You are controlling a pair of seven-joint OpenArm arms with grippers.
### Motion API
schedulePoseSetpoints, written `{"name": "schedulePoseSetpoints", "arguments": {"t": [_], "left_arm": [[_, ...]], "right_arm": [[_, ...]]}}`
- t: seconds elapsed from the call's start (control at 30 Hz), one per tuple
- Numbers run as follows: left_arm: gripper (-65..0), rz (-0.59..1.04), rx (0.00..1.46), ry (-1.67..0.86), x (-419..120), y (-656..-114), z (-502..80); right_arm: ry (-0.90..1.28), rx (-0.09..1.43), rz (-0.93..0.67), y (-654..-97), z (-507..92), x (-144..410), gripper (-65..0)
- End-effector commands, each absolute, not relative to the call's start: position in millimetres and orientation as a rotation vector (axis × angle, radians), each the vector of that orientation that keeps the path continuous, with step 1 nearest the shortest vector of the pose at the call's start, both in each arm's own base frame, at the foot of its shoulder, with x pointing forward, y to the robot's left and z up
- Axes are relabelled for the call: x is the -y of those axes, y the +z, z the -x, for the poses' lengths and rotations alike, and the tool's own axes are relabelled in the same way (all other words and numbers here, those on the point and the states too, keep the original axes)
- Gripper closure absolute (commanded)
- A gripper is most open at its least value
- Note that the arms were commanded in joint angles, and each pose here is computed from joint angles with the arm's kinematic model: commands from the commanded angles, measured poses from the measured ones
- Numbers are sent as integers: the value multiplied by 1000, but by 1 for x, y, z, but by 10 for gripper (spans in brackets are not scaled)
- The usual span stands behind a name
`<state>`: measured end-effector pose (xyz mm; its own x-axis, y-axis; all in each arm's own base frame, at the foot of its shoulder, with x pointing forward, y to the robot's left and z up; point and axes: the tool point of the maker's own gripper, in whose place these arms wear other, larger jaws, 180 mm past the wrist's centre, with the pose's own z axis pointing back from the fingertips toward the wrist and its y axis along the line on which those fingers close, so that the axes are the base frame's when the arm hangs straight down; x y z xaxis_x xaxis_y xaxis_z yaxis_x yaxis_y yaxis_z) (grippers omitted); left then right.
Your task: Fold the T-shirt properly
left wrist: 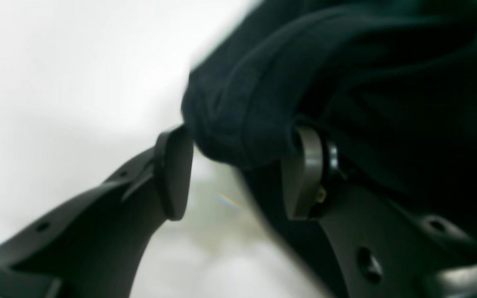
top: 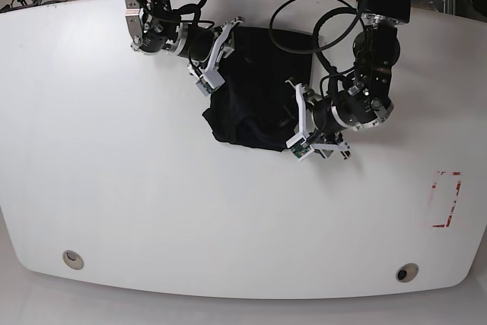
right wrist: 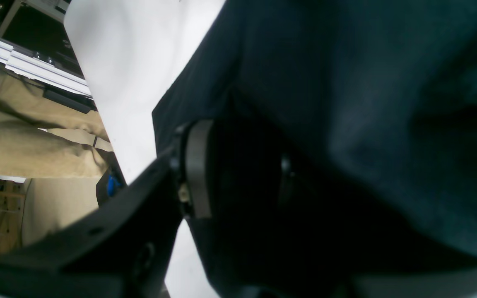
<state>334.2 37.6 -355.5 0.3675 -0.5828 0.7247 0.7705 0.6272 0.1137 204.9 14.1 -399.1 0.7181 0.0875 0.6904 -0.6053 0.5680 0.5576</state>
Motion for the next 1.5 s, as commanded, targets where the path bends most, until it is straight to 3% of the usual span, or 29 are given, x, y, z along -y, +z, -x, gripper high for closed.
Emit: {"name": "schedulePoseSetpoints", "arguments": {"t": [0.0, 0.27, 0.6, 0.97, 1.23, 1.47], "left_arm": [[-307, 251, 893, -879, -29, -334, -356], [-307, 240, 991, -732, -13, -316, -399], [-310, 199, 1191, -525, -30, -277, -428], [-311, 102, 1378, -407, -84, -216, -422], [-308, 114, 1276, -537, -76, -254, -382], [-307, 191, 1075, -747, -57, -309, -320]], "right_arm": [[476, 612, -830, -410, -198, -8, -189], [475, 608, -830, -411, -197, -8, -189], [475, 607, -830, -411, -196, -8, -189], [504, 630, -808, -405, -200, -8, -189], [528, 625, -774, -408, -199, -7, -189], [528, 624, -771, -409, -199, -6, -189]]}}
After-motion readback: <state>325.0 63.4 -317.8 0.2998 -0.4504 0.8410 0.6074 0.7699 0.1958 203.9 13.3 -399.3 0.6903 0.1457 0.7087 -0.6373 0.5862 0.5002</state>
